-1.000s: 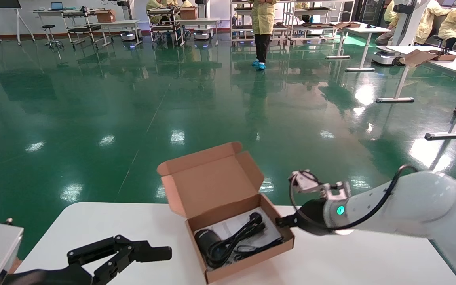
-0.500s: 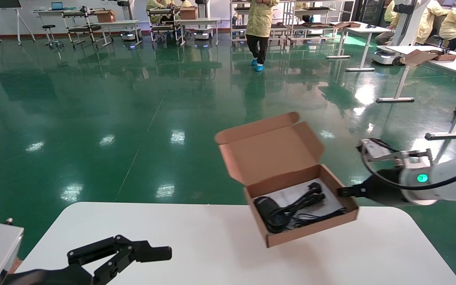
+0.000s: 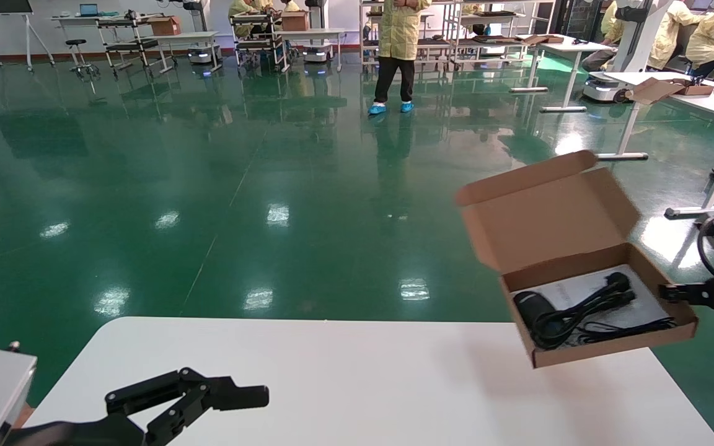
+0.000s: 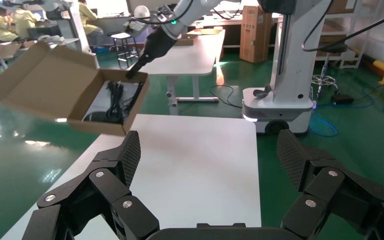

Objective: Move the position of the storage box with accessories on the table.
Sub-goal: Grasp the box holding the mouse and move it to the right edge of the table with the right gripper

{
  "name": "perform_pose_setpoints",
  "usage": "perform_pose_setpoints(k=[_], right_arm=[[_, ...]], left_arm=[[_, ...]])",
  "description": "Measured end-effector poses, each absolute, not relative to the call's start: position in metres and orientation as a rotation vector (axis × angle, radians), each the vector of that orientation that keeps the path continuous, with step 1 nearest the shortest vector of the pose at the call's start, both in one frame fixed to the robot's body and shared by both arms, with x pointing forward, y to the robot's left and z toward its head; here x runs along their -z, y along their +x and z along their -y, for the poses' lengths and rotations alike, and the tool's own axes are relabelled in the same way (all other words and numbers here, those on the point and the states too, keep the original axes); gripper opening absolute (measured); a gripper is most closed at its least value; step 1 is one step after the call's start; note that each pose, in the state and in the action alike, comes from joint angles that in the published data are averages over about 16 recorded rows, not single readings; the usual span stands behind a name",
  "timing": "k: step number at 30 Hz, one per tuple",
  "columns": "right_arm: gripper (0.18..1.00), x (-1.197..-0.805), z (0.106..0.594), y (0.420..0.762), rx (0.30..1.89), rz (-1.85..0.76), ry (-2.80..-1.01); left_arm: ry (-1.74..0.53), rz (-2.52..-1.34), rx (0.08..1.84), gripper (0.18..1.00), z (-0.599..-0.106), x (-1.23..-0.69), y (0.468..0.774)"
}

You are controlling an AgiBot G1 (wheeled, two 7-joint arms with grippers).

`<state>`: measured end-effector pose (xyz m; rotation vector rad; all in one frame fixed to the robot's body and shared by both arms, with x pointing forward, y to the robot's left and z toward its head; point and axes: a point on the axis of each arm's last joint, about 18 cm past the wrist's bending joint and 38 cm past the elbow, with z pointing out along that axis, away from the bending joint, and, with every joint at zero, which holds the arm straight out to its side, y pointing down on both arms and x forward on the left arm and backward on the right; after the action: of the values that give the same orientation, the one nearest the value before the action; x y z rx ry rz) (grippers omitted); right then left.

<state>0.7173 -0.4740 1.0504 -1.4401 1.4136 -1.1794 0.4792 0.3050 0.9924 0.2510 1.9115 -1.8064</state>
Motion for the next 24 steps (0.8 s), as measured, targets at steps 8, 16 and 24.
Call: perform_pose_setpoints(k=[8,16,24], right_arm=[[0.201,-1.012,0.501,0.72,1.244,-1.474,-1.41],[0.201,-0.967,0.509,0.722,1.233,-1.519,-1.424],[0.201,-0.935,0.512,0.724,1.231,-1.547,-1.437]], left_arm=[[0.251,-1.911,1.806,1.0,-0.305,-0.992,0.479],[0.251,-1.911,1.806,1.0,-0.305,-0.992,0.479],[0.251,-1.911,1.806,1.0,-0.305,-0.992,0.479]])
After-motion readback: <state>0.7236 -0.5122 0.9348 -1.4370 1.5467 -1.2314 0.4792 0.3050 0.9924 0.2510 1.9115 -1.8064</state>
